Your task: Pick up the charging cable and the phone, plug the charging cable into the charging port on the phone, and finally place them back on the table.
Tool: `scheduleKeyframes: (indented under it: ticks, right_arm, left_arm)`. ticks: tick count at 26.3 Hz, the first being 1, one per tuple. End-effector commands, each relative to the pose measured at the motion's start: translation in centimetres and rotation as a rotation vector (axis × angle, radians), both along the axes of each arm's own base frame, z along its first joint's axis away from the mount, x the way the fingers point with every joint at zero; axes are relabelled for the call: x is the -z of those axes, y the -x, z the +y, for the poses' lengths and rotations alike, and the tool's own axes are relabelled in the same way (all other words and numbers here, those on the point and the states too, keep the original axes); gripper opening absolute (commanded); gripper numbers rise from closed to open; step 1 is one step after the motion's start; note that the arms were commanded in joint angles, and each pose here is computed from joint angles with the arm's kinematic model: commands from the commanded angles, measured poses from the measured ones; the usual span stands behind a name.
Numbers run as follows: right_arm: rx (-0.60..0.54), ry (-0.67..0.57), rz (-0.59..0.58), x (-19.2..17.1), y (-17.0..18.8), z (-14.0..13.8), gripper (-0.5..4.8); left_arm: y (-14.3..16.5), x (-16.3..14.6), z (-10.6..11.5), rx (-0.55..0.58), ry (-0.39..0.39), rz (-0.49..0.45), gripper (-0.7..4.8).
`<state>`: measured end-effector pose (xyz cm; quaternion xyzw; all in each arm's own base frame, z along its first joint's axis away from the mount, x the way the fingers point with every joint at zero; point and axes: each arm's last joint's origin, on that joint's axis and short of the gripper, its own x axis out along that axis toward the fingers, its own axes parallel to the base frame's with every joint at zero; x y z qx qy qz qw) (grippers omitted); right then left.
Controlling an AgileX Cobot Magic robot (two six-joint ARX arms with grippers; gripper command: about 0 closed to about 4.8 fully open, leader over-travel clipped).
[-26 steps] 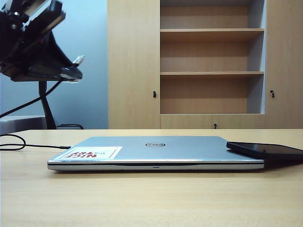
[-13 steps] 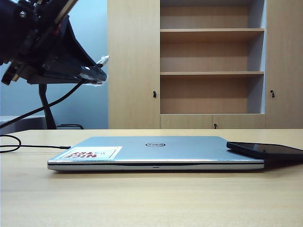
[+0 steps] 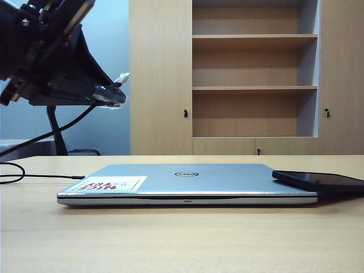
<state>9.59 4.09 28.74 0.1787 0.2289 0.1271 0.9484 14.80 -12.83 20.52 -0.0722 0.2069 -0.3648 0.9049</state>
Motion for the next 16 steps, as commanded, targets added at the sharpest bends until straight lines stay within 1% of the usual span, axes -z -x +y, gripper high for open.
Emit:
scheduleKeyframes:
  ticks: [1,5,7,12,15,16]
  right_arm:
    - [-0.001,-0.087,0.023,1.1,-0.6,-0.1,-0.04]
    - [-0.013,-0.160,0.023,2.5,-1.4,-0.4,-0.04]
    - [0.021,-0.211,0.028,3.2,-1.8,-0.8,-0.04]
    - [0.031,-0.236,0.052,4.6,-2.4,-1.4,-0.04]
    - [0.047,-0.251,0.107,5.6,-2.8,-1.9,-0.03]
    - [0.068,-0.260,0.125,5.7,-3.0,-2.1,0.08]
  left_arm:
    - [0.0,-0.1,0.0,0.003,0.006,-0.009,-0.07]
    - [-0.2,0.1,-0.1,0.012,-0.018,-0.018,-0.07]
    - [-0.2,0.3,-0.2,0.012,-0.027,-0.009,-0.07]
    - [-0.4,0.7,-0.4,0.013,-0.042,0.007,-0.07]
    - [-0.5,0.7,-0.4,0.013,-0.037,0.001,-0.07]
    - [-0.5,0.6,-0.4,0.012,-0.033,-0.004,-0.07]
